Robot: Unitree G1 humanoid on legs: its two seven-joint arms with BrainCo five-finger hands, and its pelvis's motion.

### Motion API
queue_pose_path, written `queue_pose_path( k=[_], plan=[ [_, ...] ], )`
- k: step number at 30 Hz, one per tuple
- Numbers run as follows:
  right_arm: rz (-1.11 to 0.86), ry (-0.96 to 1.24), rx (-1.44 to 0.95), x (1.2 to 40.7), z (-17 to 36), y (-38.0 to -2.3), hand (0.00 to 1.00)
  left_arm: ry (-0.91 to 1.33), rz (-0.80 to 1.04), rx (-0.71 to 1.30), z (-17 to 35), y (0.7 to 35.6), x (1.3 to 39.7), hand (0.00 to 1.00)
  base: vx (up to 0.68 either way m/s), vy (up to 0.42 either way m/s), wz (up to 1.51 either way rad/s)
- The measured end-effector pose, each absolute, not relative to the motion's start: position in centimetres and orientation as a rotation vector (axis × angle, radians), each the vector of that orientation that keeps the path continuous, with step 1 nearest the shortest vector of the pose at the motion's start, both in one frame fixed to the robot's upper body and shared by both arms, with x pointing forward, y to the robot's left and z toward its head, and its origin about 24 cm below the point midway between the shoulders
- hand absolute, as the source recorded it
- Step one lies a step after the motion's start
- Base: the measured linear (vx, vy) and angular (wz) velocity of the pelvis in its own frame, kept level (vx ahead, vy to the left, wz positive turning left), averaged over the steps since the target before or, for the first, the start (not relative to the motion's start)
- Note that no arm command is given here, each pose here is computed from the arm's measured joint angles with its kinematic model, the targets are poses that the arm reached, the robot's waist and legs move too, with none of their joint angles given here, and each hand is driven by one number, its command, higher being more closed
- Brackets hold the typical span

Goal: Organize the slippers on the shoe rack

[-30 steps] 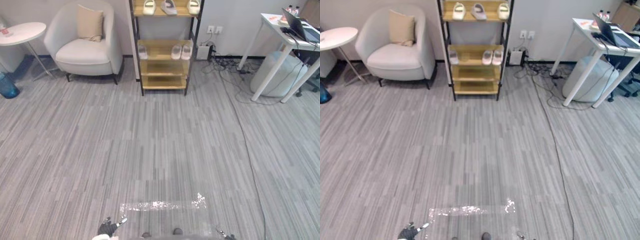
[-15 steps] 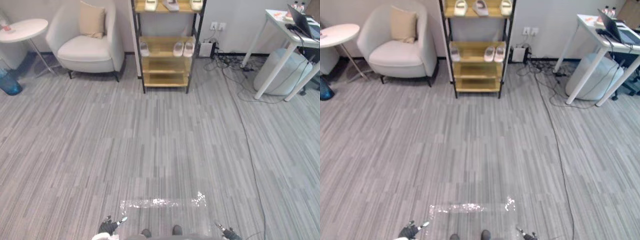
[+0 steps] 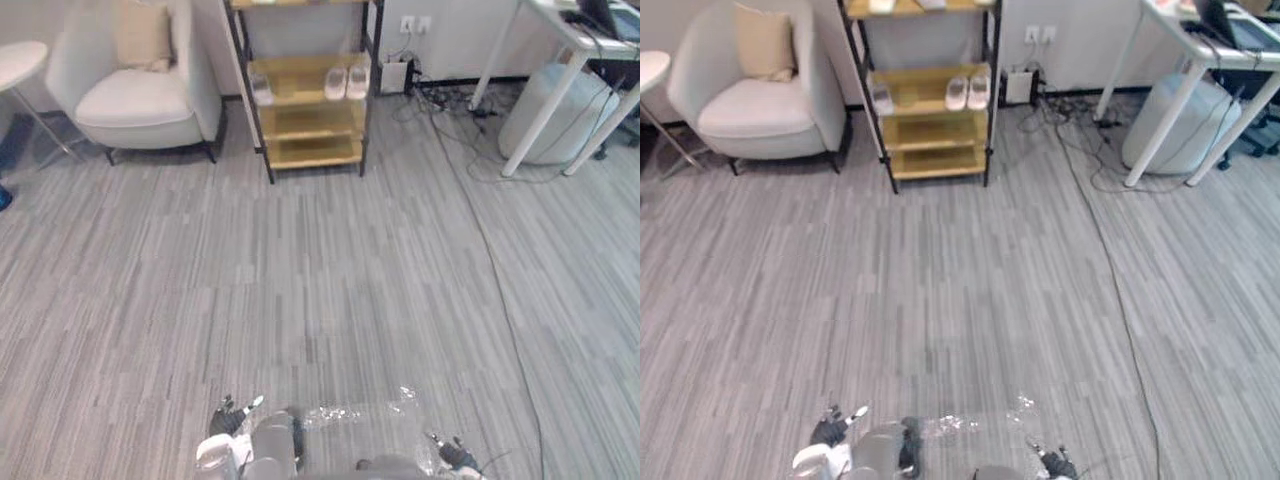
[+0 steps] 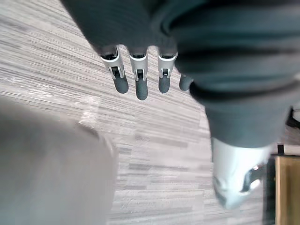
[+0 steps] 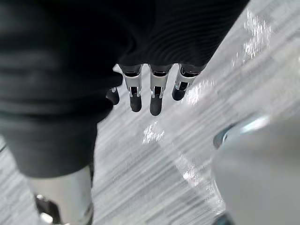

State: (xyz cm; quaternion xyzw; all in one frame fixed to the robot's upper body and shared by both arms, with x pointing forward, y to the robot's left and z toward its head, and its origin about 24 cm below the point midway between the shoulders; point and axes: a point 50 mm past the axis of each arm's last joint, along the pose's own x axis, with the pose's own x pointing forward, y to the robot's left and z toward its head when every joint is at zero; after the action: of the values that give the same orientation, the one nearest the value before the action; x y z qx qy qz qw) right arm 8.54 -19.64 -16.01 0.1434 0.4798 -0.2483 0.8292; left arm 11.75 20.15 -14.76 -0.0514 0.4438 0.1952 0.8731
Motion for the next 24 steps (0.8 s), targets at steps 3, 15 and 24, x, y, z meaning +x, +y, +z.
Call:
queue_pose_path(
  k=[3, 15, 24],
  plan=[
    [-0.466, 0.991, 0.288, 9.4, -15.7, -18.5, 0.0, 0.953, 0.404, -0.069, -14.9, 20.8, 11.8, 0.0, 0.71, 0.274, -0.36],
    [-0.5, 0.901, 0.265, 11.8, -14.7, -20.7, 0.0, 0.975, 0.292, -0.15, -15.2, 16.0, 13.7, 0.0, 0.57, -0.076, 0.17],
    [-0.437, 0.924, 0.241, 12.3, -14.9, -19.5, 0.0, 0.896, 0.323, -0.166, -14.3, 16.6, 15.0, 0.0, 0.46, -0.156, 0.11]
  ],
)
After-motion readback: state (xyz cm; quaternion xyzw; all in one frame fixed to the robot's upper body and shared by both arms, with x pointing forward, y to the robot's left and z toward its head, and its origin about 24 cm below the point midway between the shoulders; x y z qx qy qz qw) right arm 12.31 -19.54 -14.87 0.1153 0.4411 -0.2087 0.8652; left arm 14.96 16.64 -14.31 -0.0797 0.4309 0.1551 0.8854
